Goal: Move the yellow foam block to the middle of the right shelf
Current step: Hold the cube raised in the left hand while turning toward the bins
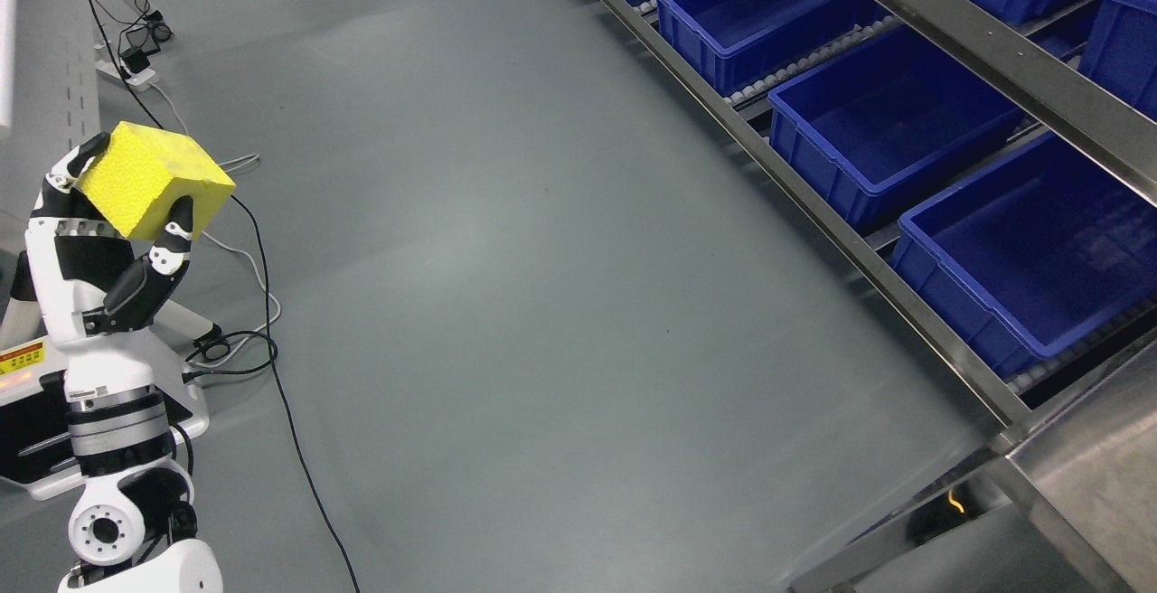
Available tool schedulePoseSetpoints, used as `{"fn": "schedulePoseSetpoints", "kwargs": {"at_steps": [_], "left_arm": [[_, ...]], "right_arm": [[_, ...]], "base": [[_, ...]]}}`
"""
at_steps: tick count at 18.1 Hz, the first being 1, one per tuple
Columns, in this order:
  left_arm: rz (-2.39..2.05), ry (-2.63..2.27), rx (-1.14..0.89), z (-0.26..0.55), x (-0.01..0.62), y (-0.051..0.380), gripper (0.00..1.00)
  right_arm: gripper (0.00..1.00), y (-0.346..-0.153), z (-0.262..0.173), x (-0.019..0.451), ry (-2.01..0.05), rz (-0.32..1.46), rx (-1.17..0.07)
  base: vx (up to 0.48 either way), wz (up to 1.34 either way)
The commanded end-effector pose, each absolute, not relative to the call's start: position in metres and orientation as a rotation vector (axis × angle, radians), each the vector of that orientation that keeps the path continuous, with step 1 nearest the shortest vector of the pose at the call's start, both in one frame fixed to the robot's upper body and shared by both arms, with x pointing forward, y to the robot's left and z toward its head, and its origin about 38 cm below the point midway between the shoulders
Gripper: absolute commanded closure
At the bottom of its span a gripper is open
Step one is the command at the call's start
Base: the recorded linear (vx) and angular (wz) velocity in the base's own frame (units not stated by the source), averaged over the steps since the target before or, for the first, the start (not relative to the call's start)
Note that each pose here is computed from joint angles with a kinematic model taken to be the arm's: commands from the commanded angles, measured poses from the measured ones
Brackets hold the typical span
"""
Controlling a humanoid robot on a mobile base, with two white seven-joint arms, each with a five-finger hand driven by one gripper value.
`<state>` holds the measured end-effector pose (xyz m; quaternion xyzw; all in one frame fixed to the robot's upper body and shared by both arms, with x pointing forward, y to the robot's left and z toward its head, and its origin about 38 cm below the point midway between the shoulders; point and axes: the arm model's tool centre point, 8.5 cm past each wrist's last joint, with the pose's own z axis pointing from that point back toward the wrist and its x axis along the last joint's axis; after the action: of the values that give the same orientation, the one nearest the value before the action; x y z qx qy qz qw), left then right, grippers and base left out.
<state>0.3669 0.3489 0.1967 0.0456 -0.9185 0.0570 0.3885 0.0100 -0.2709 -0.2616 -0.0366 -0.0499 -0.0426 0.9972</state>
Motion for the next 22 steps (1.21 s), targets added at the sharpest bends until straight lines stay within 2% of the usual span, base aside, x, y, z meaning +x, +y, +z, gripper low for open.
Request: {"fn": "schedulePoseSetpoints", "kwargs": {"at_steps": [1, 22], "left_arm": [[0.132, -2.337, 0.133, 0.1987, 0.3661, 0.3548, 0.99], [0.131, -2.343, 0.13, 0.2009, 0.3675, 0.3541, 0.99]], "right_arm": [[0.0, -0.2827, -0.2605, 0.0181, -0.123, -0.085, -0.091], [0.0, -0.2827, -0.2605, 0.0181, -0.123, -0.085, -0.091]], "base": [[0.047, 0.21], [0.045, 0.14]]}}
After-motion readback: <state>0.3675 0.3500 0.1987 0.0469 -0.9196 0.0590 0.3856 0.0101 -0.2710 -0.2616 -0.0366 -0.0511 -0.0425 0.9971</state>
